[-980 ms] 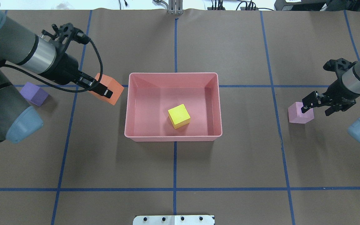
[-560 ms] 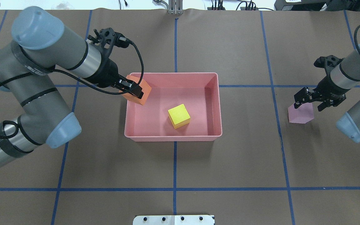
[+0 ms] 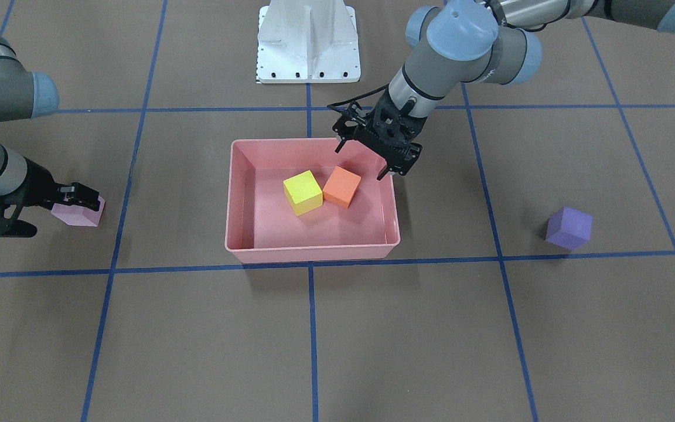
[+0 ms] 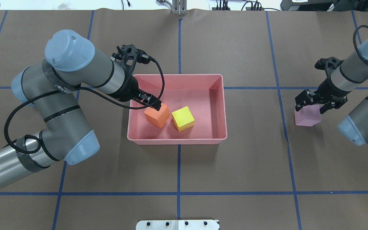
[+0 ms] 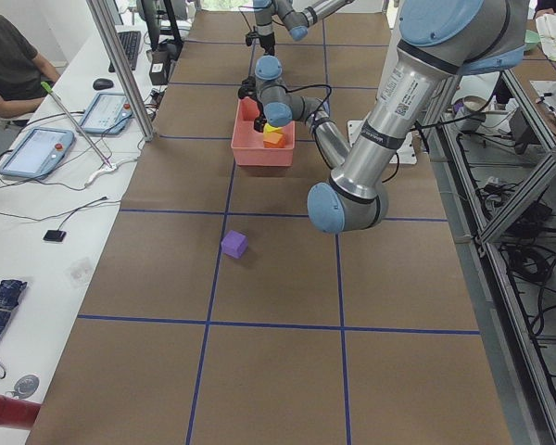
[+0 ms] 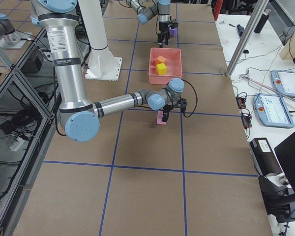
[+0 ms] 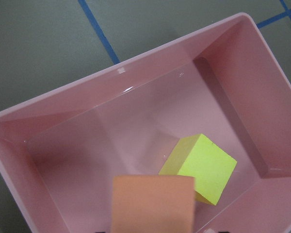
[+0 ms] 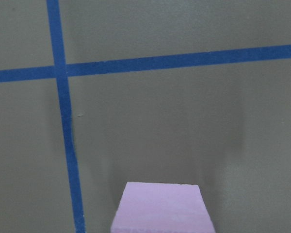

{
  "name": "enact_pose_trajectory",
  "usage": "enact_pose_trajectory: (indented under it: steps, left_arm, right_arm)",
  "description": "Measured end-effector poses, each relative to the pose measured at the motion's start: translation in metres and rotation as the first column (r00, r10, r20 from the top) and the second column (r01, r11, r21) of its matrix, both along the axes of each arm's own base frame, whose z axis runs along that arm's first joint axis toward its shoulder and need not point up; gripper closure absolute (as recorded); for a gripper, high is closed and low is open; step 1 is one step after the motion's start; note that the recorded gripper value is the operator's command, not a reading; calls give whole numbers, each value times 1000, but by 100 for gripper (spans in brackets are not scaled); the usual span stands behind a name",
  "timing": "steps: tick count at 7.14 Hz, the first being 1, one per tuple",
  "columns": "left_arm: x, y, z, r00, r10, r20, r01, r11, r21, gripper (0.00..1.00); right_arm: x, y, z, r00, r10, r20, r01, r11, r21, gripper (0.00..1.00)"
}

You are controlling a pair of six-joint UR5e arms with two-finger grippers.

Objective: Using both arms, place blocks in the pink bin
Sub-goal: 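Drop the orange cube into the bin while the right gripper grasps the pink cube, then drop the pink cube into the bin while the left gripper grasps the purple cube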

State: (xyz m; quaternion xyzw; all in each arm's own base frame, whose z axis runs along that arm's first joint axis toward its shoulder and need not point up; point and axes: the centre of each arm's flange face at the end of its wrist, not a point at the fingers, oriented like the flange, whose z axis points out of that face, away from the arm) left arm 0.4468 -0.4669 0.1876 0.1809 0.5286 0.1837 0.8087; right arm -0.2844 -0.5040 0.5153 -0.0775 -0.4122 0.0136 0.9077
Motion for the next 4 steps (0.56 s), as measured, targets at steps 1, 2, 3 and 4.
enact_pose_trajectory:
  steps: [1, 2, 3, 4]
  left_arm:
    - [-21, -8, 6, 999, -32, 2, 32, 999, -1, 0]
    - [-56, -21, 36, 996, -77, 34, 78, 997, -18, 0]
    - [-93, -33, 80, 991, -105, 88, 106, 994, -8, 0]
    - [-129, -43, 129, 982, -101, 161, 94, 994, 56, 0]
  right_arm:
    - [-1, 1, 0, 1000, -2, 0, 2, 1000, 0, 100]
    - [-2, 0, -5, 1000, -5, 7, 5, 1000, 12, 100]
    - [-3, -2, -20, 1000, -6, 23, 5, 999, 34, 100]
    - [-3, -1, -39, 999, -4, 44, 1, 998, 59, 100]
